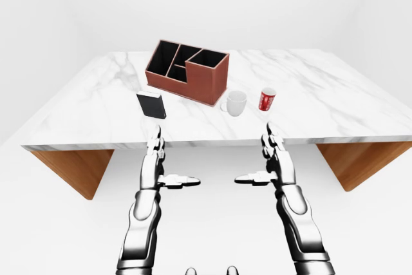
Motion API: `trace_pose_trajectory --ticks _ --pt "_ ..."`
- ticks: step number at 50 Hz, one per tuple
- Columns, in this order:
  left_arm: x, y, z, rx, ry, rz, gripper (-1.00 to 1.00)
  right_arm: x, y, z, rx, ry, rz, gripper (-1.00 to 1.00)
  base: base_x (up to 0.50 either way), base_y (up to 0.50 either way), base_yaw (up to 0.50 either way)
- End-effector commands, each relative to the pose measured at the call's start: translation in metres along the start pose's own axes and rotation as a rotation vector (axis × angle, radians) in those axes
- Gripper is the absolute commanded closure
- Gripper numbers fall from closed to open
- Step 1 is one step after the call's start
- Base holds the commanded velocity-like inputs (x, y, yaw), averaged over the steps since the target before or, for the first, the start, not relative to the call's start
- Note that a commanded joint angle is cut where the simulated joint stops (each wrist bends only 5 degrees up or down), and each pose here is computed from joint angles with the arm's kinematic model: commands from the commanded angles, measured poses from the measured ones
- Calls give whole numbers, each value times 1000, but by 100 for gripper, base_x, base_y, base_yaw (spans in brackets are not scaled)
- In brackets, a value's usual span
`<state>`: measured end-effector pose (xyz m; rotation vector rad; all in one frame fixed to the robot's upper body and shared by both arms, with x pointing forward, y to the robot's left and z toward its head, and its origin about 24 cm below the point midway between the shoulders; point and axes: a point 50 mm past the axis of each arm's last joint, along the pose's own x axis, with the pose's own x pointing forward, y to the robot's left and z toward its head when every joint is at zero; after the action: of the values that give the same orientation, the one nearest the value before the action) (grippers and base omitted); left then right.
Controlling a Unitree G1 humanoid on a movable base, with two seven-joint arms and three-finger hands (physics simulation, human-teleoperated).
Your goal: Pick up the red mug and place it to the right of the caddy.
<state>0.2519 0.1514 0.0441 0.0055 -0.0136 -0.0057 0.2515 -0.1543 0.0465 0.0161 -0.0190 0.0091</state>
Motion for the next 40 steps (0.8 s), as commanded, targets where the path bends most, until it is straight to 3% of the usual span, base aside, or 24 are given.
trace_pose_trajectory --ticks 1,9,11,14,25,40 --pt "-8 0 14 20 -45 -21 -100 -7 -10 18 35 -70 29 -100 0 0 0" --pt "-19 -4 37 30 -108 -32 -100 -18 -13 44 48 -145 37 -100 0 0 0" --pt "-25 -3 26 27 -108 -26 -100 -22 -14 52 41 -181 33 -100 0 0 0" --pt "-30 -5 31 37 -119 -31 -100 -25 -15 55 8 -187 19 -100 0 0 0" --pt "-53 -3 67 66 -222 -21 -100 -44 -17 89 -11 -338 12 -100 0 0 0" --pt "-72 -4 93 88 -326 -19 -100 -59 -17 112 -10 -444 22 -100 0 0 0"
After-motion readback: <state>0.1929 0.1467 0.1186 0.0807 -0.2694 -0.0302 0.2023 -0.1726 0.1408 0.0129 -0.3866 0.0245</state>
